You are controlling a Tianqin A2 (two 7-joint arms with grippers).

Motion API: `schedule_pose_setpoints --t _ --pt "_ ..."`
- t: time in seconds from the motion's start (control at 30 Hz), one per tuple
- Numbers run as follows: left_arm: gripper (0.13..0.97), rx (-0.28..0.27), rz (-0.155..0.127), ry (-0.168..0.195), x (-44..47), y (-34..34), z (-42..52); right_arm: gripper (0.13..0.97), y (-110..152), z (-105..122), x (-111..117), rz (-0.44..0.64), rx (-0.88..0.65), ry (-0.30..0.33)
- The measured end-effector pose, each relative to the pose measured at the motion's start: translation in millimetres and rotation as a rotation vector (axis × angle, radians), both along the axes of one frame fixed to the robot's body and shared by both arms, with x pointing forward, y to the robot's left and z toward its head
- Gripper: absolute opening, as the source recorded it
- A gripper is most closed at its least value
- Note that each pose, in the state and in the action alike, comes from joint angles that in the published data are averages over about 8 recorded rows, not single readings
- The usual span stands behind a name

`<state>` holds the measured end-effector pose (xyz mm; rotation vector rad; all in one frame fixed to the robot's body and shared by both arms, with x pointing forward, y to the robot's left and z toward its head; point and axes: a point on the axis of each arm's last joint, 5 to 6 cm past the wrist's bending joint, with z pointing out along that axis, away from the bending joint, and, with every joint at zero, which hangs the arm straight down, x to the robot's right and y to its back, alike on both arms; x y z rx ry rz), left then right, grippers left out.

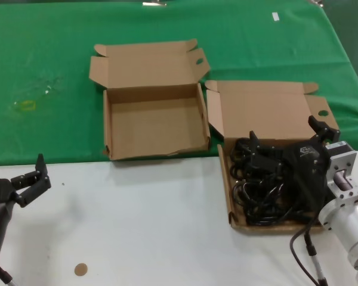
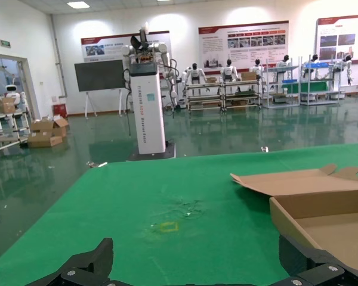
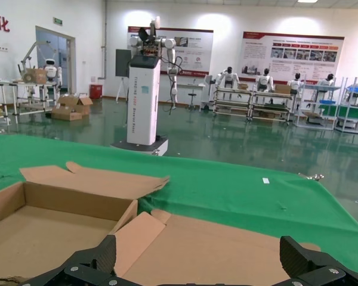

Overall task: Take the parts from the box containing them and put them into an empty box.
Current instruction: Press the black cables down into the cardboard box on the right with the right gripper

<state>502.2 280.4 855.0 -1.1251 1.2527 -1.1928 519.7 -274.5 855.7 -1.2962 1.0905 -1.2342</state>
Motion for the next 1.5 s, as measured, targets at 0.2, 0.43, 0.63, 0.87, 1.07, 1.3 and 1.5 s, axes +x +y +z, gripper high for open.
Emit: schedule_pose_setpoints --t 0.2,0.43,0.63,0.87,1.07,1.3,1.5 --pt "0.966 0.000 0.000 0.000 0.0 0.0 0.0 0.966 0.0 0.0 0.0 0.000 0.000 0.000" --pt "0.966 0.000 0.000 0.000 0.0 0.0 0.0 0.966 0.0 0.0 0.0 0.000 0.000 0.000" --pt "0.966 0.000 0.000 0.000 0.0 0.0 0.0 0.966 0.0 0.0 0.0 0.000 0.000 0.000" --pt "0.947 0.000 0.000 0.000 0.0 0.0 0.0 0.966 0.0 0.0 0.0 0.000 0.000 0.000" --pt "0.936 0.000 0.000 0.000 0.0 0.0 0.0 0.966 0.0 0.0 0.0 0.000 0.000 0.000" --pt "0.859 0.000 0.000 0.000 0.0 0.0 0.0 0.966 0.0 0.0 0.0 0.000 0.000 0.000" --pt "0.769 0.000 0.000 0.000 0.0 0.0 0.0 0.966 0.0 0.0 0.0 0.000 0.000 0.000"
